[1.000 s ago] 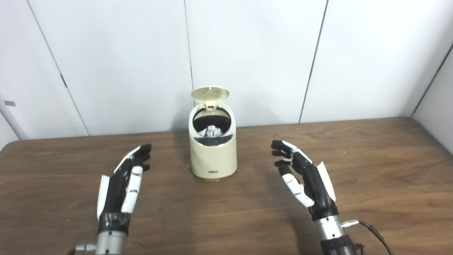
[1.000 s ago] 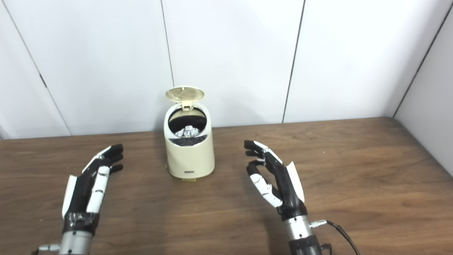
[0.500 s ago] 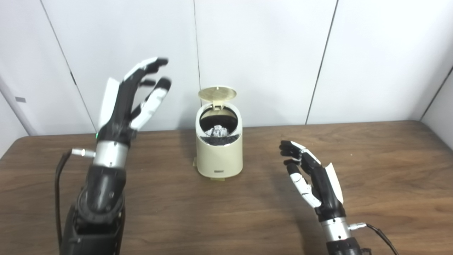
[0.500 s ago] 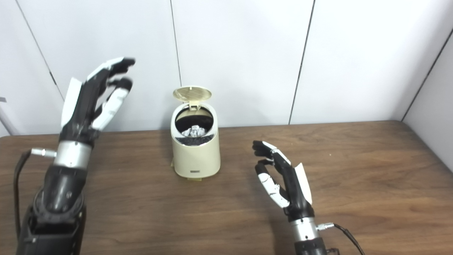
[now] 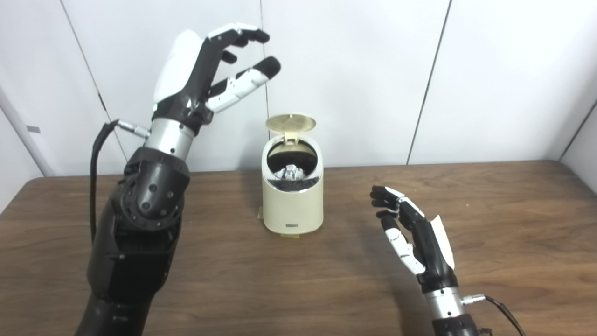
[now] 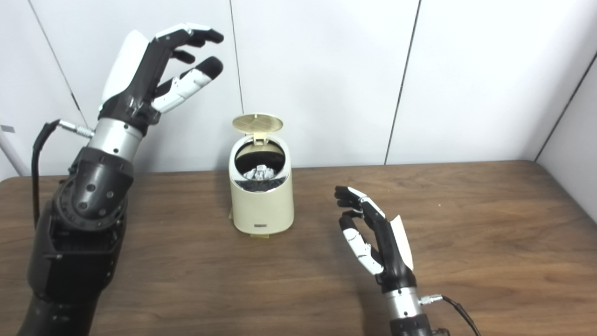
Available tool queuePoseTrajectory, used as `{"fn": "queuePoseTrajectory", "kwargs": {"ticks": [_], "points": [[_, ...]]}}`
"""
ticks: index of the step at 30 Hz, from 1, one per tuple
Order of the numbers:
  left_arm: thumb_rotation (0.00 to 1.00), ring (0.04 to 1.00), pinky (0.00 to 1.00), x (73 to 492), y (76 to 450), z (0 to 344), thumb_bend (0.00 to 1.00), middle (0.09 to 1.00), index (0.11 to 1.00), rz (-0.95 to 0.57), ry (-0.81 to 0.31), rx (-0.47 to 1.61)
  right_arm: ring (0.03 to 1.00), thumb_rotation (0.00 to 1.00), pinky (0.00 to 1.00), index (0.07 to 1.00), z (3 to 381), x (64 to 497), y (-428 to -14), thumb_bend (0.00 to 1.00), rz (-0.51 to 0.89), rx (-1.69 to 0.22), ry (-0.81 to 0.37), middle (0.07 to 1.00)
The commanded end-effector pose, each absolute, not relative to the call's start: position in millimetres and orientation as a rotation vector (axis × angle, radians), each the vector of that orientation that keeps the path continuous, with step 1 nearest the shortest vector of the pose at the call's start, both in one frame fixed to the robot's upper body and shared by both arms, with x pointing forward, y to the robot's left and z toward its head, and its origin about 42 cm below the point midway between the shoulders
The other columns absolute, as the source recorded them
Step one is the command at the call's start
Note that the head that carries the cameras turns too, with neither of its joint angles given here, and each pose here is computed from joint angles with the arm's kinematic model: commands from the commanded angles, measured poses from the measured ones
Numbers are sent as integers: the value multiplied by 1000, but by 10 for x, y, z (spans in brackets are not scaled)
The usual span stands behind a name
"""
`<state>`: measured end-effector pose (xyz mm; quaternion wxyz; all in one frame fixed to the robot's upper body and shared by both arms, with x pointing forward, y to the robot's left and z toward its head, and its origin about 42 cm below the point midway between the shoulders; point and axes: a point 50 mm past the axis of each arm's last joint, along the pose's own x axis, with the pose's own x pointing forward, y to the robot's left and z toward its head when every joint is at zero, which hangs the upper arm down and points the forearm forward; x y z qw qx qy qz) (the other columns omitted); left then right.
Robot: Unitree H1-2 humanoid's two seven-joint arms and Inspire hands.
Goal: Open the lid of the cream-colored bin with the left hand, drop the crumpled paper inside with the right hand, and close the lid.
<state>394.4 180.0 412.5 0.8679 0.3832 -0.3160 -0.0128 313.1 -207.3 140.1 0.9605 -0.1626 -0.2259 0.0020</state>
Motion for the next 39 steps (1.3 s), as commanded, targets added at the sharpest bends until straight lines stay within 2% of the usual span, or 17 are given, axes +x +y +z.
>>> {"fn": "queuePoseTrajectory", "kwargs": {"ticks": [1,5,9,14,17,20,23,26,30,35,39], "points": [[1000,805,660,3933,1744,4458,930,823,778,13,-738,831,744,823,643,770,1278,3091,-2072,210,10,-339,-435,770],[1000,815,674,3964,1670,4550,964,821,780,17,-741,869,743,826,638,770,1277,3100,-2056,205,6,-333,-424,771],[1000,802,661,4005,1592,4540,997,817,804,-8,-716,880,745,788,645,775,1266,3123,-2044,208,1,-322,-424,772],[997,790,629,4059,1462,4403,954,830,819,-90,-667,962,742,787,640,775,1269,3148,-2034,220,-3,-311,-430,773],[1000,798,629,4142,1357,4250,977,851,815,-140,-603,1047,734,775,625,770,1295,3153,-2028,212,-7,-307,-435,767],[1000,822,662,4196,1326,4170,992,862,816,-142,-566,1109,733,782,618,769,1286,3161,-2033,216,-2,-310,-444,768],[1000,869,744,4229,1319,4164,990,870,825,-134,-544,1125,732,781,618,769,1276,3173,-2033,221,-1,-309,-450,768],[1000,900,756,4267,1314,4183,998,881,832,-128,-529,1128,731,766,622,767,1268,3184,-2025,217,0,-308,-447,763],[994,903,791,4324,1290,4204,1000,881,833,-116,-506,1172,731,772,625,765,1260,3191,-2013,237,5,-307,-447,761],[988,902,901,4364,1281,4170,1000,887,836,-119,-479,1217,733,795,631,761,1253,3188,-2004,240,3,-312,-443,760],[992,896,916,4406,1297,4123,991,875,821,-100,-467,1236,730,811,626,757,1247,3184,-2007,236,-2,-321,-442,757]]}}
